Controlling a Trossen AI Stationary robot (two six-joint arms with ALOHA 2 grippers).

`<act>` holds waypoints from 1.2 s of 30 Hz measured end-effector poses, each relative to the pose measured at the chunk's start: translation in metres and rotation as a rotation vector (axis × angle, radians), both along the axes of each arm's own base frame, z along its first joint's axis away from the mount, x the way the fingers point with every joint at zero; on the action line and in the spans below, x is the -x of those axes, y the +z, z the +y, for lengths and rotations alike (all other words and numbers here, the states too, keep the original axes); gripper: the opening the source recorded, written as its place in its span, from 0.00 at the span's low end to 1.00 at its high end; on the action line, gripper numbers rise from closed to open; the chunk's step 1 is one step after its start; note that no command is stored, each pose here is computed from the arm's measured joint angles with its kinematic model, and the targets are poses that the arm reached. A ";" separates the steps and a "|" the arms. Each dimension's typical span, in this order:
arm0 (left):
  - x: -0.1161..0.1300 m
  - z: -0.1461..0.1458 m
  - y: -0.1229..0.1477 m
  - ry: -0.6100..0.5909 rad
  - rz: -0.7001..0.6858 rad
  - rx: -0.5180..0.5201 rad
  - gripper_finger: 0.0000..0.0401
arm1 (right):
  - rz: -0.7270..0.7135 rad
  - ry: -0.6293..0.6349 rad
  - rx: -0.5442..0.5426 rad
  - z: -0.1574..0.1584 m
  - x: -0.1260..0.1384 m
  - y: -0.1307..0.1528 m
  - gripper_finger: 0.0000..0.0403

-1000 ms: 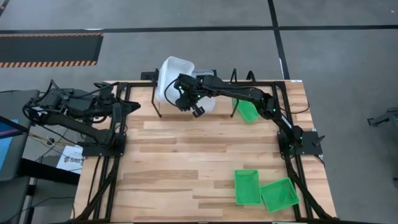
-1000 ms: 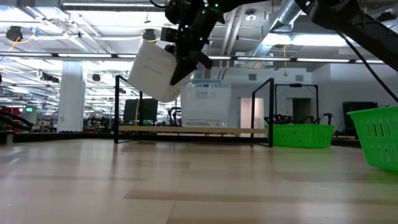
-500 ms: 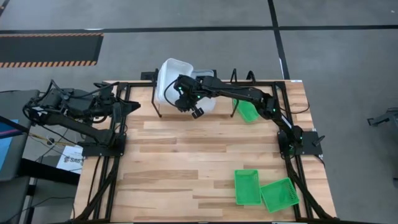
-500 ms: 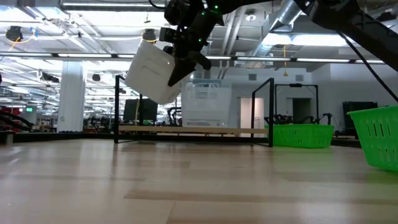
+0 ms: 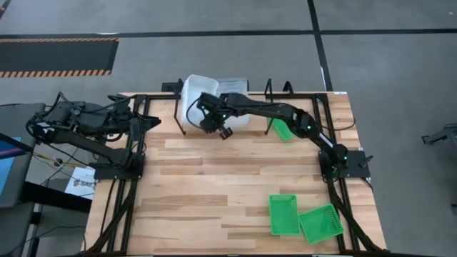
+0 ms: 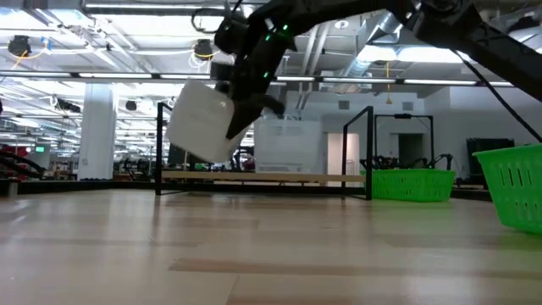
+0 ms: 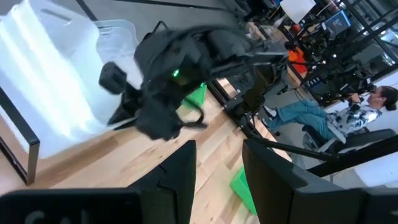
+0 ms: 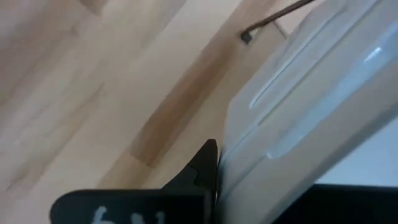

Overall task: Stack baskets on shelf by color
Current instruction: Put the stacked white bins on the shelf

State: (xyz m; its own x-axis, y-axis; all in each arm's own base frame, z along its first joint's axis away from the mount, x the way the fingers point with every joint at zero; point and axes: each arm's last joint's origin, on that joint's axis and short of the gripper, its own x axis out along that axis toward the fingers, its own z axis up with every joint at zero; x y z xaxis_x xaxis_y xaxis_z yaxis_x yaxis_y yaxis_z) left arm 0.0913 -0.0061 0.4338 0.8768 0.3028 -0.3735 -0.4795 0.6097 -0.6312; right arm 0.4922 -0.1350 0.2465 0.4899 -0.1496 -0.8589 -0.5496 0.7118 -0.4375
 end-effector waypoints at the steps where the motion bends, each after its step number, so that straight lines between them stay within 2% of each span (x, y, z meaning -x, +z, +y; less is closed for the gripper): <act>1: 0.000 0.000 0.000 0.000 0.001 0.000 0.30 | 0.015 -0.003 0.016 0.000 -0.001 -0.004 0.12; 6: 0.000 0.000 0.000 0.000 0.004 0.000 0.30 | 0.009 -0.037 0.094 -0.001 -0.006 -0.008 0.12; 17: 0.000 0.000 0.000 -0.001 0.006 -0.001 0.30 | 0.053 -0.042 0.044 0.001 -0.001 -0.011 0.15; 22: 0.000 0.000 -0.001 -0.003 0.007 -0.004 0.30 | 0.037 -0.058 0.031 0.001 -0.002 -0.010 0.23; 30: 0.001 0.000 -0.002 -0.003 0.021 -0.005 0.30 | -0.008 -0.082 0.029 0.000 -0.005 -0.006 0.44; 36: 0.001 0.000 -0.002 -0.004 0.026 -0.003 0.30 | -0.042 -0.108 0.090 0.002 -0.008 0.002 0.58</act>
